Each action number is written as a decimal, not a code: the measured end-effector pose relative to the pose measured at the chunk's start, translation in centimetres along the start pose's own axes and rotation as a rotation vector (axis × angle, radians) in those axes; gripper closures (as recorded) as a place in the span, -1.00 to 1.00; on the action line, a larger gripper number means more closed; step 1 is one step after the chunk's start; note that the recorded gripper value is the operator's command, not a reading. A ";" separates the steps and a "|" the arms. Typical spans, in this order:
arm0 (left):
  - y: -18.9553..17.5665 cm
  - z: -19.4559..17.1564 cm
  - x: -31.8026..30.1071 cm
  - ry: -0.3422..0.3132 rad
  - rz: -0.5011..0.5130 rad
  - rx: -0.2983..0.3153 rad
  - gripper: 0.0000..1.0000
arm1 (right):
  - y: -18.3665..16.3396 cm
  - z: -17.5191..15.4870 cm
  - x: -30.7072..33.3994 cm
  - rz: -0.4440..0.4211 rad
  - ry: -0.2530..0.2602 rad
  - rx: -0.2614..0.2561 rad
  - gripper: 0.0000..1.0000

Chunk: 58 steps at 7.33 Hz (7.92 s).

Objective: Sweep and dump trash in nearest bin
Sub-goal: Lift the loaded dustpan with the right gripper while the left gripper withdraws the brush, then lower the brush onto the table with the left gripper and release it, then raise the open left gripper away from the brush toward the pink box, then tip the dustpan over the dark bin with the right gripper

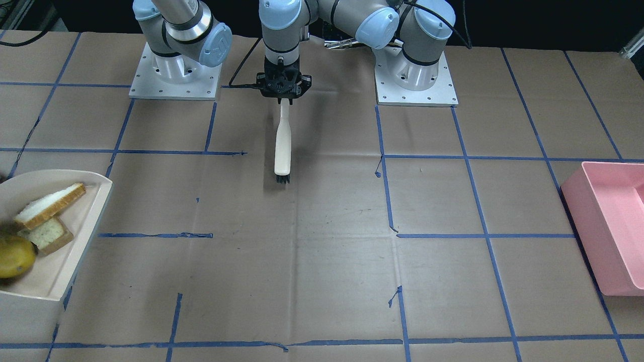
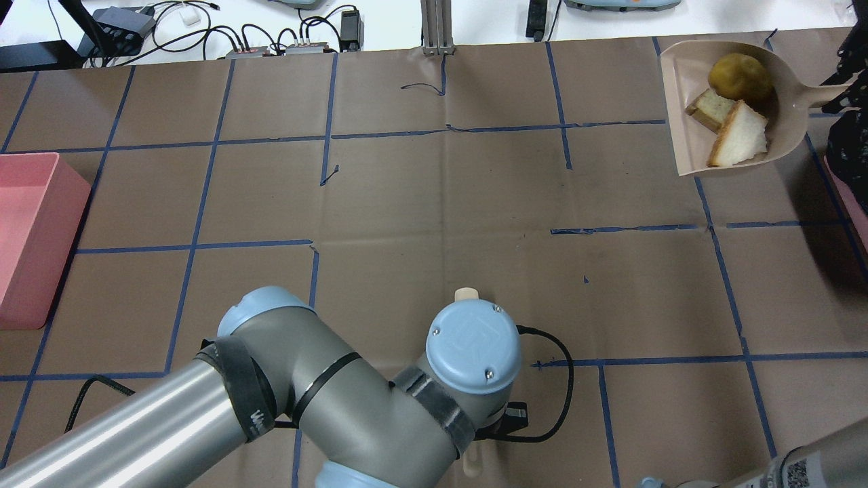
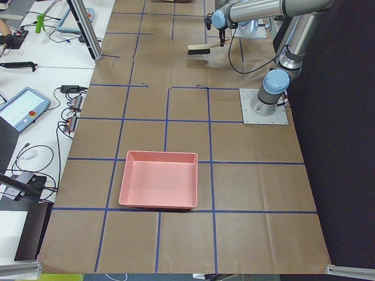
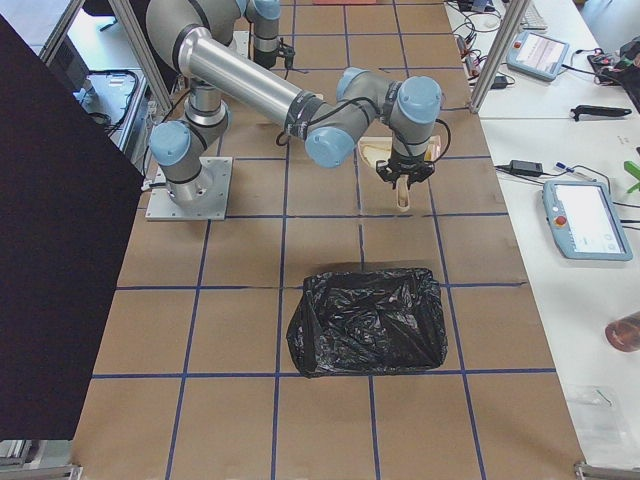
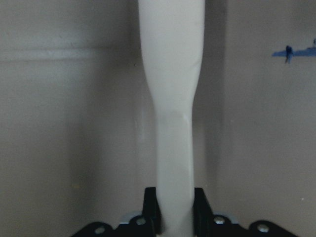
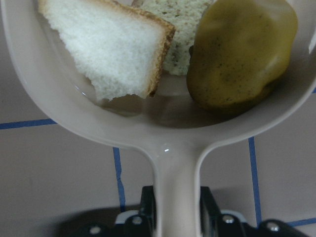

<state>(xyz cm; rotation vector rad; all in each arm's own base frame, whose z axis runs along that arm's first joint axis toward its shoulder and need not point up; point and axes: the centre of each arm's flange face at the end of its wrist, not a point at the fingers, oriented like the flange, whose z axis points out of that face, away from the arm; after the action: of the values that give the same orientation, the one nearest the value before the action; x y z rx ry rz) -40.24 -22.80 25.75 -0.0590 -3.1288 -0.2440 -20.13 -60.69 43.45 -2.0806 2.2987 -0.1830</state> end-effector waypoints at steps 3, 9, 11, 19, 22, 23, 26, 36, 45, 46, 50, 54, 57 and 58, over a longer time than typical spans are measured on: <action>2.8 1.5 -1.5 0.014 0.017 0.026 1.00 | 4.1 -2.8 -0.6 -0.024 -0.068 -0.028 0.95; 3.8 2.8 -2.8 0.011 -0.097 0.031 0.66 | 19.6 -4.1 -3.8 0.012 -0.114 -0.136 0.96; 3.8 3.0 -2.8 0.008 -0.094 0.029 -0.10 | 25.9 -5.6 -4.9 -0.006 -0.096 -0.147 0.96; -3.8 -8.1 -3.7 0.122 0.024 0.187 -0.99 | 39.7 -6.0 -10.5 0.028 -0.043 -0.149 0.94; -13.0 -17.5 -11.9 0.098 0.094 0.210 -0.99 | 43.6 -4.7 -9.0 0.040 -0.110 -0.233 0.94; -15.3 -20.5 -15.4 0.092 0.088 0.216 -0.99 | 43.9 -4.6 -8.6 0.047 -0.133 -0.256 0.94; -17.9 -26.6 -24.0 0.047 0.059 0.189 -1.00 | 41.9 -4.7 -6.6 0.066 -0.198 -0.317 0.94; -17.8 -28.1 -25.1 0.040 0.068 0.196 -1.00 | 31.8 -7.9 -1.7 0.194 -0.312 -0.530 0.93; -17.5 -29.1 -25.2 0.029 0.067 0.243 -1.00 | 32.2 -5.8 -2.1 0.320 -0.437 -0.645 0.91; -17.5 -28.8 -25.2 0.028 0.066 0.238 -1.00 | 32.1 -6.1 -2.1 0.323 -0.437 -0.658 0.91; -17.8 -28.1 -25.8 0.028 0.041 0.213 -1.00 | 28.4 -8.3 0.5 0.270 -0.403 -0.782 0.90; -17.7 -27.7 -26.4 0.028 0.002 0.157 -1.00 | 27.8 -8.4 1.4 0.243 -0.387 -0.814 0.90; -17.6 -27.3 -26.6 0.022 -0.001 0.151 -1.00 | 28.4 -8.8 1.8 0.206 -0.375 -0.866 0.90; -17.6 -27.2 -26.7 0.022 -0.002 0.151 -1.00 | 28.8 -8.9 2.0 0.188 -0.371 -0.889 0.90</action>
<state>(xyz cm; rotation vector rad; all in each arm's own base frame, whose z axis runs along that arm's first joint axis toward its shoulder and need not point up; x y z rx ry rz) -14.26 -45.37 49.74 -0.0524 -3.1138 -0.0079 -49.72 -59.32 49.18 -1.8643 2.5276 1.3241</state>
